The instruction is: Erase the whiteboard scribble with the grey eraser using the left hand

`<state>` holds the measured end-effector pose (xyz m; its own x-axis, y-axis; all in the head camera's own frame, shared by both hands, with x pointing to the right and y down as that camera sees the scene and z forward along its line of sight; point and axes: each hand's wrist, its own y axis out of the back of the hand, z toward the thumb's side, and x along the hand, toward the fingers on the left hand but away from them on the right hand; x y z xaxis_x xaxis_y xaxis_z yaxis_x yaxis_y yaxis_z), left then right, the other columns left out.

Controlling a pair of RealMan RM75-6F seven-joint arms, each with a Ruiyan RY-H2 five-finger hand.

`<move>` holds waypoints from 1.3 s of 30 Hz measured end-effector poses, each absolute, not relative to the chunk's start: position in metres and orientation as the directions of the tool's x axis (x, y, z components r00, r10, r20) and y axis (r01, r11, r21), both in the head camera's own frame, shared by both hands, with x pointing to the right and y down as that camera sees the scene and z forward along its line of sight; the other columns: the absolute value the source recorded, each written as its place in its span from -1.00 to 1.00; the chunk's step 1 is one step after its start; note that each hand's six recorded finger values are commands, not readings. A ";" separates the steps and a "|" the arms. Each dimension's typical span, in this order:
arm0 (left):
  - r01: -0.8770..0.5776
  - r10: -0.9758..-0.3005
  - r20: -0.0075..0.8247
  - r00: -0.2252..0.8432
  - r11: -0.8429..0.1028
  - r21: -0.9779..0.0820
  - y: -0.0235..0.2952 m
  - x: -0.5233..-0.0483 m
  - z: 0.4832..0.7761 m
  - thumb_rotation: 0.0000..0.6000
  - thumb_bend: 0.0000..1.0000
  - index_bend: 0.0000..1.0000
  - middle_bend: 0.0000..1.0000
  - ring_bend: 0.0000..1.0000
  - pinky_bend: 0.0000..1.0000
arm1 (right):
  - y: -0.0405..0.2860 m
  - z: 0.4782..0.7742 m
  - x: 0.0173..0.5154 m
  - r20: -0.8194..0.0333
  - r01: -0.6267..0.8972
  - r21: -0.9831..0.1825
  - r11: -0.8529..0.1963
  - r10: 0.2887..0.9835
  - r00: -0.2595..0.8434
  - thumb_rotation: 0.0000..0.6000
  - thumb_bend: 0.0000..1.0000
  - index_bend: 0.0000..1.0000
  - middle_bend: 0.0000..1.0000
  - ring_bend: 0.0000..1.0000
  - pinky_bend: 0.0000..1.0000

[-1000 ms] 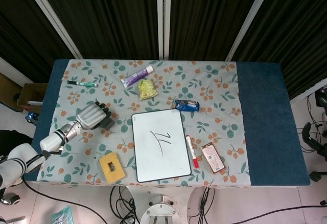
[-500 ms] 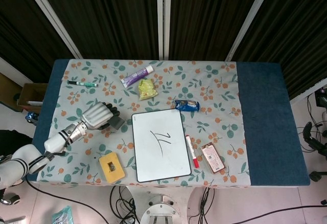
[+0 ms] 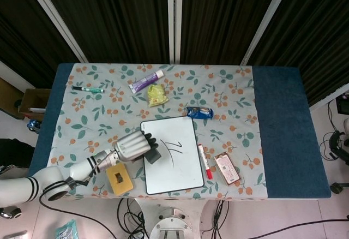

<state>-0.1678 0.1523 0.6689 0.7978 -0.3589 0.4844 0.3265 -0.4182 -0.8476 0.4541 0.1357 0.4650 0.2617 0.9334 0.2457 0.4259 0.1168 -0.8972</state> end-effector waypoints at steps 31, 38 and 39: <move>0.415 -0.319 0.540 0.779 -0.383 -0.825 0.179 -0.088 0.712 1.00 -0.15 0.36 0.26 -0.04 0.21 | 0.138 0.461 0.459 0.253 0.430 -0.894 0.124 0.933 0.258 1.00 0.09 -1.00 -1.00 -1.00 -1.00; 0.417 -0.394 0.567 0.723 -0.406 -0.813 0.150 -0.094 0.729 1.00 -0.15 0.36 0.26 -0.04 0.21 | 0.139 0.456 0.460 0.264 0.435 -0.890 0.134 0.930 0.254 1.00 0.09 -1.00 -1.00 -1.00 -1.00; 0.413 -0.411 0.568 0.713 -0.409 -0.814 0.143 -0.095 0.731 1.00 -0.15 0.36 0.26 -0.04 0.21 | 0.139 0.456 0.461 0.264 0.435 -0.890 0.134 0.931 0.253 1.00 0.09 -1.00 -1.00 -1.00 -1.00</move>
